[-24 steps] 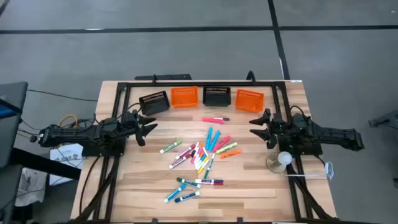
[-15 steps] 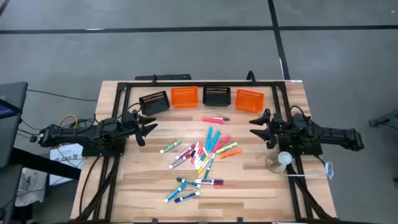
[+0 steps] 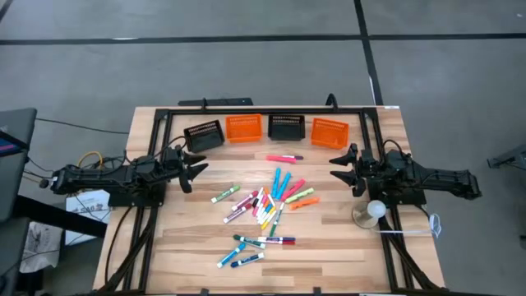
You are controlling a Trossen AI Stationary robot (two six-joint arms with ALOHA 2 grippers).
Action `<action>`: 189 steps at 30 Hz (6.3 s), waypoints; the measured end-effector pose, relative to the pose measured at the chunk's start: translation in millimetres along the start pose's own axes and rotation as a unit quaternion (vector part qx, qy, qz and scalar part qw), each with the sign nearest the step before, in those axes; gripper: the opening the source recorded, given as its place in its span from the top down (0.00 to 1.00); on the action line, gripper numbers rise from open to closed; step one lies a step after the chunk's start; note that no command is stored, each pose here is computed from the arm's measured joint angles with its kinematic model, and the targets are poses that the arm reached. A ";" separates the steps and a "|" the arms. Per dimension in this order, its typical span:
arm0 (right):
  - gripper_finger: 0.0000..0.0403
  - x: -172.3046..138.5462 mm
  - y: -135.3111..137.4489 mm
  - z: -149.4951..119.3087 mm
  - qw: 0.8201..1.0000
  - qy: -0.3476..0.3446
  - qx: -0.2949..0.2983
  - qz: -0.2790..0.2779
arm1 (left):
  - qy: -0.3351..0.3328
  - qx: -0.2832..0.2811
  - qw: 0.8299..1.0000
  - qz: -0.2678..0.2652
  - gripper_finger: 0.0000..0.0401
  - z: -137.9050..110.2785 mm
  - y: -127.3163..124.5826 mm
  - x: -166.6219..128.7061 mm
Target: Pick & Place Markers
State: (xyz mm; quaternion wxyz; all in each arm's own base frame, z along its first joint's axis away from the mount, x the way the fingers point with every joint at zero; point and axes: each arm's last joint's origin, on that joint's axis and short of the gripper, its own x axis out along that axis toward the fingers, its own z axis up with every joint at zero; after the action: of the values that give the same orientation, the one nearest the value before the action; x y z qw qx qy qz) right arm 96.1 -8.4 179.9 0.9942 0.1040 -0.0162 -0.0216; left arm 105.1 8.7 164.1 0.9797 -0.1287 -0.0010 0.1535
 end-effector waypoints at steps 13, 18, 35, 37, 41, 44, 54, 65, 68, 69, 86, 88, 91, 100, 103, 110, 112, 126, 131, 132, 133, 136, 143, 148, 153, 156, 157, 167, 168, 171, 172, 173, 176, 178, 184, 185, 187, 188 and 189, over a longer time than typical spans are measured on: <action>0.49 0.0 0.0 0.0 1.000 0.000 0.000 0.000 | 0.000 0.000 1.000 0.000 0.59 0.0 0.0 0.0; 0.49 0.0 0.0 0.0 1.000 0.000 0.000 0.000 | 0.000 0.000 1.000 0.000 0.59 0.0 0.0 0.0; 0.49 0.0 0.0 0.0 1.000 0.000 0.000 0.000 | 0.000 0.000 1.000 0.000 0.59 0.0 0.0 0.0; 0.49 0.0 0.0 0.0 1.000 0.000 0.000 0.000 | 0.000 0.000 1.000 0.000 0.59 0.1 0.0 0.0; 0.49 0.0 0.0 0.0 1.000 0.000 0.000 0.000 | 0.000 0.000 1.000 0.000 0.59 0.0 0.0 0.0; 0.49 0.0 0.0 0.0 1.000 0.000 0.000 0.000 | 0.000 0.000 1.000 0.000 0.59 0.0 0.0 0.0; 0.49 0.0 0.0 0.0 1.000 0.000 0.000 0.000 | -0.005 -0.002 1.000 -0.001 0.59 1.0 -0.2 0.0; 0.49 0.0 -0.1 0.1 1.000 -0.001 0.001 -0.002 | -0.010 -0.003 1.000 -0.003 0.59 2.0 -0.5 0.0; 0.49 0.0 -0.1 0.3 1.000 -0.002 0.019 -0.003 | -0.011 -0.003 1.000 -0.003 0.59 2.2 -0.6 -0.1; 0.49 0.0 -0.1 0.9 1.000 -0.005 0.031 -0.003 | -0.010 -0.003 1.000 -0.003 0.59 2.0 -0.6 0.0; 0.49 -3.2 22.6 77.5 0.990 -0.128 -0.027 0.054 | -0.021 -0.007 1.000 -0.006 0.59 4.3 -1.1 -0.1; 0.49 5.2 25.7 87.4 0.994 -0.091 -0.032 0.051 | -0.023 -0.008 1.000 -0.006 0.59 4.6 -1.2 -0.1; 0.49 23.3 29.9 102.9 0.998 -0.027 -0.030 0.043 | -0.025 -0.010 1.000 -0.007 0.59 4.9 -1.3 -0.1; 0.49 82.8 31.0 141.0 0.996 0.088 -0.027 -0.001 | -0.031 -0.012 0.999 -0.009 0.59 6.2 -1.6 -0.2; 0.49 99.8 27.7 148.4 0.993 0.111 -0.025 -0.017 | -0.031 -0.012 0.999 -0.009 0.59 6.3 -1.6 -0.2; 0.49 133.5 22.5 144.6 0.986 0.164 -0.021 -0.032 | -0.037 -0.014 0.999 -0.011 0.59 7.5 -2.0 -0.3; 0.49 138.6 21.7 141.2 0.982 0.186 -0.019 -0.034 | -0.038 -0.014 0.999 -0.011 0.59 7.7 -2.0 -0.3; 0.49 148.0 28.7 100.8 0.930 0.363 -0.055 0.015 | -0.043 -0.016 0.999 -0.012 0.59 8.8 -2.3 -0.4; 0.49 154.1 36.1 89.3 0.918 0.387 -0.082 0.039 | -0.045 -0.016 0.999 -0.013 0.59 9.0 -2.3 -0.4; 0.49 155.5 37.1 87.4 0.916 0.390 -0.082 0.041 | -0.046 -0.017 0.999 -0.013 0.59 9.2 -2.4 -0.5; 0.49 156.5 37.9 85.6 0.915 0.394 -0.083 0.043 | -0.046 -0.017 0.999 -0.013 0.59 9.4 -2.4 -0.5; 0.49 159.8 40.9 79.7 0.910 0.404 -0.085 0.048 | -0.047 -0.017 0.999 -0.013 0.59 9.6 -2.5 -0.5; 0.49 166.2 45.1 65.3 0.895 0.433 -0.087 0.056 | -0.049 -0.018 0.999 -0.014 0.59 9.8 -2.5 -0.5; 0.49 168.9 42.8 58.7 0.888 0.450 -0.086 0.050 | -0.051 -0.019 0.998 -0.014 0.59 10.3 -2.6 -0.6; 0.49 168.8 41.5 56.0 0.884 0.459 -0.085 0.034 | -0.055 -0.020 0.998 -0.016 0.59 11.1 -2.8 -0.7; 0.49 169.7 41.4 55.1 0.883 0.461 -0.084 0.033 | -0.056 -0.020 0.998 -0.016 0.59 11.2 -2.8 -0.7; 0.49 169.0 41.2 54.6 0.881 0.464 -0.084 0.033 | -0.057 -0.021 0.998 -0.016 0.59 11.6 -3.0 -0.7; 0.49 169.0 41.3 54.6 0.881 0.464 -0.089 0.037 | -0.061 -0.022 0.998 -0.017 0.59 12.3 -3.1 -0.8; 0.49 169.0 41.2 54.6 0.881 0.464 -0.091 0.037 | -0.061 -0.022 0.998 -0.017 0.59 12.3 -3.1 -0.8; 0.49 169.1 40.8 54.7 0.881 0.463 -0.095 0.029 | -0.061 -0.022 0.998 -0.017 0.59 12.4 -3.1 -0.8; 0.49 169.2 40.5 54.7 0.881 0.462 -0.097 0.024 | -0.061 -0.022 0.998 -0.017 0.59 12.3 -3.1 -0.8; 0.49 169.3 40.4 54.8 0.881 0.462 -0.098 0.023 | -0.061 -0.022 0.998 -0.017 0.59 12.3 -3.1 -0.8; 0.49 170.4 40.5 55.6 0.885 0.455 -0.098 0.024 | -0.062 -0.022 0.998 -0.017 0.59 12.4 -3.1 -0.8; 0.49 170.7 40.8 55.8 0.885 0.454 -0.098 0.025 | -0.062 -0.022 0.998 -0.017 0.59 12.4 -3.1 -0.8; 0.49 169.9 39.0 47.4 0.868 0.486 -0.097 0.022 | -0.062 -0.022 0.998 -0.017 0.59 12.5 -3.1 -0.8; 0.49 169.8 38.1 43.1 0.860 0.500 -0.101 0.023 | -0.062 -0.022 0.998 -0.017 0.59 12.4 -3.1 -0.8; 0.49 174.6 36.6 34.5 0.850 0.514 -0.113 0.028 | -0.062 -0.022 0.998 -0.017 0.59 12.4 -3.1 -0.8; 0.49 175.0 35.3 28.7 0.840 0.529 -0.118 0.028 | -0.062 -0.021 0.998 -0.017 0.59 12.5 -3.1 -0.8; 0.49 177.0 33.6 24.3 0.835 0.536 -0.124 0.026 | -0.061 -0.021 0.998 -0.017 0.59 12.4 -3.1 -0.7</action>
State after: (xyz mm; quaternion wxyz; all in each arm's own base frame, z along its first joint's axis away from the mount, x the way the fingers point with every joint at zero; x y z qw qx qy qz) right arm 273.3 11.2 215.5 0.8523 -0.0250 0.5189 0.0616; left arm 104.8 8.7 176.9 0.9773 -0.1399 -0.0667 0.1446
